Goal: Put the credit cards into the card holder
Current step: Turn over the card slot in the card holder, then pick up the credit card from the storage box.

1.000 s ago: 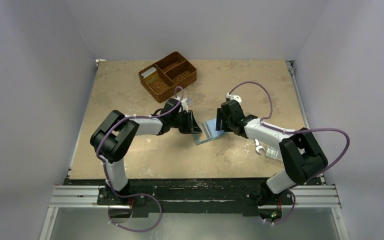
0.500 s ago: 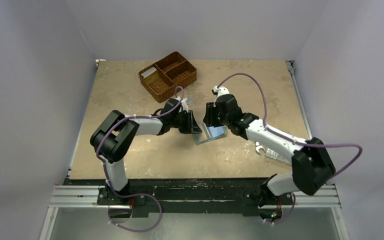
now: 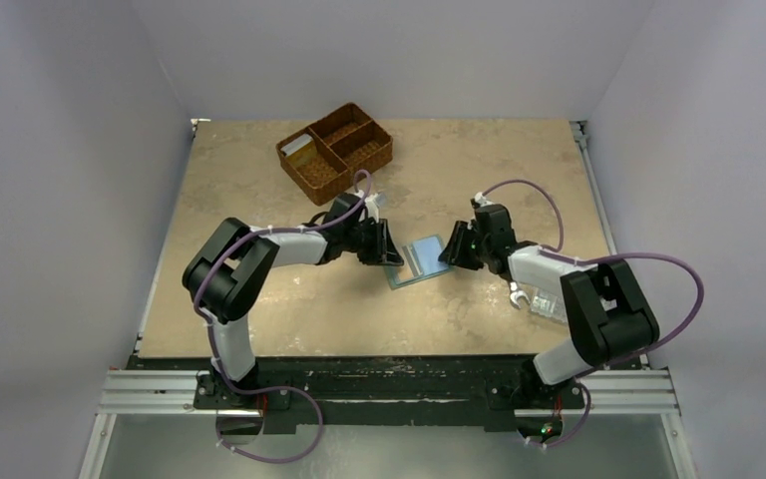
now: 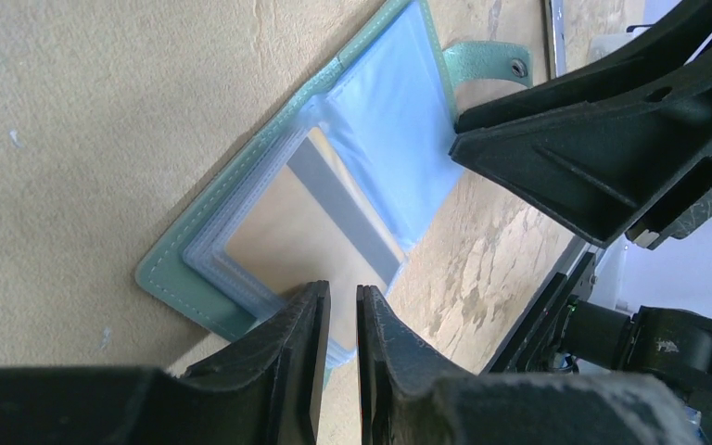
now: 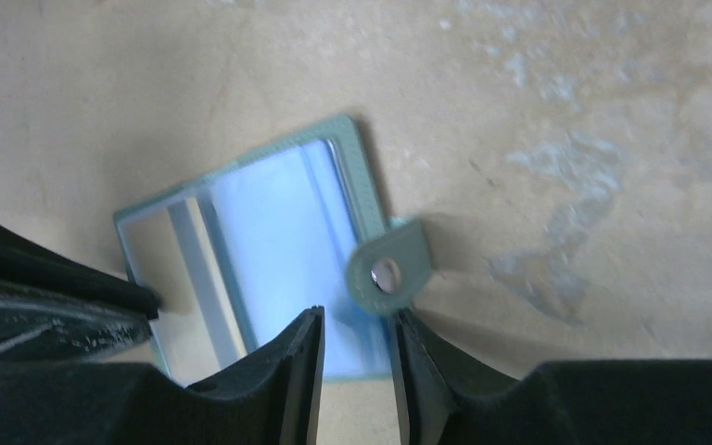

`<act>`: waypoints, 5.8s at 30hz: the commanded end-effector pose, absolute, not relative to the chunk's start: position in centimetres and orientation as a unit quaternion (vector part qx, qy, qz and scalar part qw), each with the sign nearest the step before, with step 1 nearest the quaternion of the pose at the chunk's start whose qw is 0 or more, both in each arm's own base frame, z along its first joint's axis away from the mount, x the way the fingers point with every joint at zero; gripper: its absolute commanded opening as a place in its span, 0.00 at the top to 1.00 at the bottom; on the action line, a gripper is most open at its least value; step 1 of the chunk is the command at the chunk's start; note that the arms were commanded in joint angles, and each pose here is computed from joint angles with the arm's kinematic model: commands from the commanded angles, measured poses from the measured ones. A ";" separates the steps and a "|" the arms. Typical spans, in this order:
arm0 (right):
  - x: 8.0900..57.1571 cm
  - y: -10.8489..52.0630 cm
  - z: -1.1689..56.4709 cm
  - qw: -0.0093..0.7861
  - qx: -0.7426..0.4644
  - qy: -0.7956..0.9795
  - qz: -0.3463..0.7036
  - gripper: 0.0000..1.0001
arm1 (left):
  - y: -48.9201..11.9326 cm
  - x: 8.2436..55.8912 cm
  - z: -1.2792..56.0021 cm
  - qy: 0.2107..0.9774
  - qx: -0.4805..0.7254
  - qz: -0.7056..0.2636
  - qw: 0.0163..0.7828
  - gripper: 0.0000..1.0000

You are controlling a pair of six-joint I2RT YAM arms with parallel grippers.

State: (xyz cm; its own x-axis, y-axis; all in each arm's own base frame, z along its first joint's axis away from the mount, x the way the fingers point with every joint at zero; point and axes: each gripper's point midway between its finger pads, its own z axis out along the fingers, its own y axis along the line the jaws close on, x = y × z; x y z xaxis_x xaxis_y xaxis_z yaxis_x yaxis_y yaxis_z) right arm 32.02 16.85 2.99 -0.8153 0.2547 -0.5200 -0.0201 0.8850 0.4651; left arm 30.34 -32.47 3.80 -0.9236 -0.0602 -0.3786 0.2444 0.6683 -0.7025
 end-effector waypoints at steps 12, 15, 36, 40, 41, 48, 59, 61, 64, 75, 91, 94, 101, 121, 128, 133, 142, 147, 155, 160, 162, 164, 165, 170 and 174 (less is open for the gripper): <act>31.9 23.1 11.6 0.357 -0.087 0.880 0.301 0.52 | -33.0 30.4 8.0 0.891 0.105 -0.406 0.173 0.73; 31.9 22.9 9.5 0.340 -0.065 0.883 0.317 0.54 | -32.4 31.1 12.2 0.879 0.116 -0.414 0.207 0.66; 28.2 24.9 10.4 0.343 -0.107 0.828 0.430 0.53 | -7.9 52.3 18.1 0.879 0.193 0.168 0.401 0.18; 27.6 25.2 10.4 0.339 -0.111 0.820 0.447 0.53 | -7.4 54.4 16.8 0.886 0.211 0.204 0.359 0.24; 27.4 25.3 10.5 0.339 -0.113 0.817 0.453 0.53 | -7.1 54.8 16.5 0.886 0.209 0.217 0.352 0.24; 26.7 25.8 10.4 0.326 -0.116 0.809 0.474 0.53 | -6.7 56.6 14.4 0.884 0.217 0.249 0.330 0.24; 27.0 25.9 10.0 0.321 -0.118 0.813 0.472 0.54 | -6.9 58.0 12.0 0.880 0.232 0.262 0.321 0.31; 27.1 25.9 9.8 0.320 -0.116 0.815 0.469 0.54 | -7.0 58.2 11.7 0.878 0.236 0.267 0.320 0.31; 27.1 25.8 9.6 0.320 -0.115 0.817 0.467 0.54 | -6.5 58.5 10.9 0.872 0.237 0.289 0.317 0.31; 27.4 25.8 9.2 0.319 -0.114 0.820 0.461 0.54 | -6.2 59.7 9.9 0.863 0.236 0.309 0.323 0.37; 27.4 25.8 8.9 0.315 -0.114 0.822 0.460 0.54 | -5.5 60.6 9.4 0.852 0.222 0.344 0.328 0.39; 27.4 25.9 8.8 0.314 -0.114 0.822 0.461 0.54 | -5.2 60.7 9.4 0.849 0.217 0.353 0.327 0.40; 27.3 25.9 8.8 0.313 -0.115 0.823 0.461 0.54 | -4.7 60.9 10.2 0.840 0.209 0.373 0.335 0.46; 27.2 26.0 9.0 0.311 -0.117 0.820 0.466 0.54 | -5.3 61.1 9.9 0.842 0.218 0.356 0.342 0.49; 27.2 26.0 9.0 0.311 -0.118 0.820 0.466 0.54 | -5.5 61.3 9.0 0.844 0.215 0.351 0.345 0.40; 27.2 25.9 9.0 0.312 -0.117 0.820 0.465 0.54 | -5.6 61.5 8.5 0.845 0.216 0.345 0.347 0.44; 27.2 25.9 8.8 0.309 -0.117 0.822 0.464 0.54 | -6.0 61.9 7.1 0.847 0.217 0.337 0.350 0.45; 27.2 26.0 8.7 0.307 -0.117 0.823 0.464 0.54 | -5.9 61.7 6.8 0.847 0.221 0.338 0.346 0.54; 27.3 26.0 8.5 0.306 -0.116 0.824 0.463 0.53 | -5.6 61.5 6.9 0.842 0.213 0.345 0.356 0.58; 27.3 26.0 8.6 0.306 -0.116 0.824 0.463 0.53 | -5.4 61.9 8.4 0.834 0.202 0.356 0.370 0.66; 27.3 26.0 8.5 0.306 -0.116 0.824 0.462 0.53 | -5.4 62.0 9.1 0.830 0.199 0.361 0.375 0.67; 27.3 26.0 8.6 0.305 -0.116 0.824 0.463 0.53 | -5.3 62.1 9.7 0.828 0.196 0.363 0.381 0.68; 27.3 26.0 8.5 0.305 -0.116 0.824 0.463 0.53 | -5.3 62.2 10.0 0.826 0.195 0.364 0.383 0.68; 27.3 26.0 8.5 0.305 -0.116 0.824 0.463 0.53 | -5.3 62.2 10.7 0.825 0.192 0.364 0.387 0.71; 27.3 26.0 8.4 0.303 -0.116 0.825 0.463 0.53 | -5.2 62.2 11.1 0.824 0.187 0.365 0.390 0.71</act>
State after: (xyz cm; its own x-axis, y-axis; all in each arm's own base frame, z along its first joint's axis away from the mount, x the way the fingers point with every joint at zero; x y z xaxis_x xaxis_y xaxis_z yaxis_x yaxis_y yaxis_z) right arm 26.47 25.39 7.23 -0.8196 0.0957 -0.5648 -0.4217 0.5666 0.7079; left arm 61.75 -5.50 7.54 -0.6554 0.6102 -0.4450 0.0923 0.6495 0.7548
